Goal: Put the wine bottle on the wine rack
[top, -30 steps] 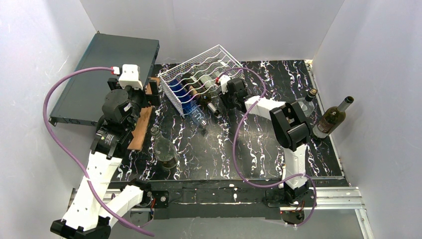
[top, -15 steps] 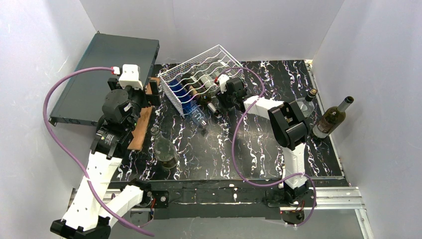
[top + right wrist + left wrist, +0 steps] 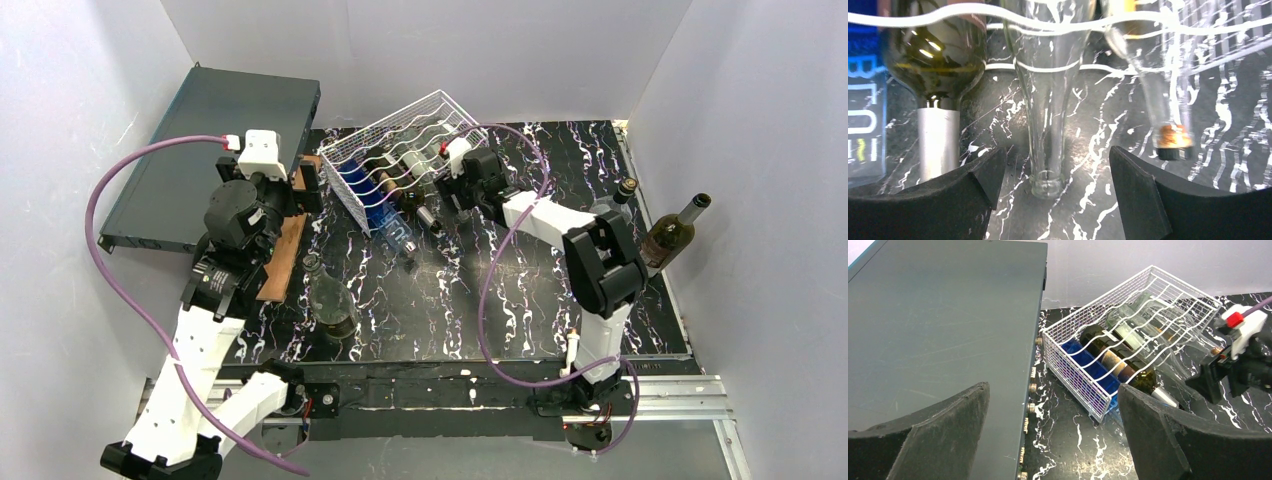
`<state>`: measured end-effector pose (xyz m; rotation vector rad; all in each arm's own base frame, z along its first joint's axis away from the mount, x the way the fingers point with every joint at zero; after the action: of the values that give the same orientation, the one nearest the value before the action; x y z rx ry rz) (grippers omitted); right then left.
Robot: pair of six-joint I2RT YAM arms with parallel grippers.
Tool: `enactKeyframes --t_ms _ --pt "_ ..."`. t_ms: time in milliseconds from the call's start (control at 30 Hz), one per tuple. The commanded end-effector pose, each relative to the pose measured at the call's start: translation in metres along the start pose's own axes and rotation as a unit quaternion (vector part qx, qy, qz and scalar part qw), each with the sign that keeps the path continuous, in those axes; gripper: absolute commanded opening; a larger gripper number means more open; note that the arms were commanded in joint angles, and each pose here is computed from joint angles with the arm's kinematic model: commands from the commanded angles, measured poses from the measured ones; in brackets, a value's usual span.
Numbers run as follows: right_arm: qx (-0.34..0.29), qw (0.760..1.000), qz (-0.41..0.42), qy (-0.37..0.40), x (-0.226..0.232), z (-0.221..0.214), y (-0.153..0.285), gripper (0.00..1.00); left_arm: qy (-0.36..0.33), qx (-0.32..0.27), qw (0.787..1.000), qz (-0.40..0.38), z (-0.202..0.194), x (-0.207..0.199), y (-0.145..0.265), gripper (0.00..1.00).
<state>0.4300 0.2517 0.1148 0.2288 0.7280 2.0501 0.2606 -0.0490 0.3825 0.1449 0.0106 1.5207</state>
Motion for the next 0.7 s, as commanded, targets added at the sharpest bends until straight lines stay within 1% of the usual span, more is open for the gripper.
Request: enactKeyframes --t_ms 0,100,200,267,300,400,533,667 --pt "-0.047 0.998 -0.029 -0.018 -0.011 0.040 0.045 0.84 0.009 -0.025 1.000 0.001 0.009 0.002 0.005 0.99" --pt "-0.052 0.998 -0.021 -0.033 -0.008 0.045 0.067 0.84 0.011 -0.030 0.999 0.002 0.010 0.002 0.008 0.99" --pt "-0.073 0.994 0.052 -0.055 0.018 0.051 0.089 0.83 0.013 -0.036 0.999 0.003 0.013 0.004 0.011 0.99" --pt "-0.093 0.989 0.099 -0.054 0.045 0.058 0.108 0.82 0.015 -0.041 0.999 0.004 0.014 0.005 0.014 1.00" --pt "-0.096 0.987 0.116 -0.047 0.059 0.058 0.116 0.82 0.016 -0.044 0.999 0.005 0.016 0.006 0.016 0.99" --pt "-0.136 0.976 0.170 -0.017 0.109 0.070 0.146 0.82 0.017 -0.051 0.999 0.011 0.018 0.009 0.020 0.99" --pt "-0.172 0.953 0.251 -0.014 0.172 0.078 0.186 0.83 0.019 -0.060 0.998 0.015 0.022 0.011 0.025 0.99" --pt "-0.193 0.932 0.305 -0.012 0.216 0.094 0.216 0.82 0.021 -0.067 0.997 0.017 0.025 0.013 0.031 0.99"
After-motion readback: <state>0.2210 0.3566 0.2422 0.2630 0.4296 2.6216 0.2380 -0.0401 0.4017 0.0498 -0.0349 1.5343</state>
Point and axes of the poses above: each gripper's point midway between its finger pads, its own y axis back along the fingers, its own x axis along the line the jaws close on, z = x × y, the point moved 4 cm from there along y, back along the fingers, and after that the axes turned 2 degrees about -y, right-handed, at the moved point
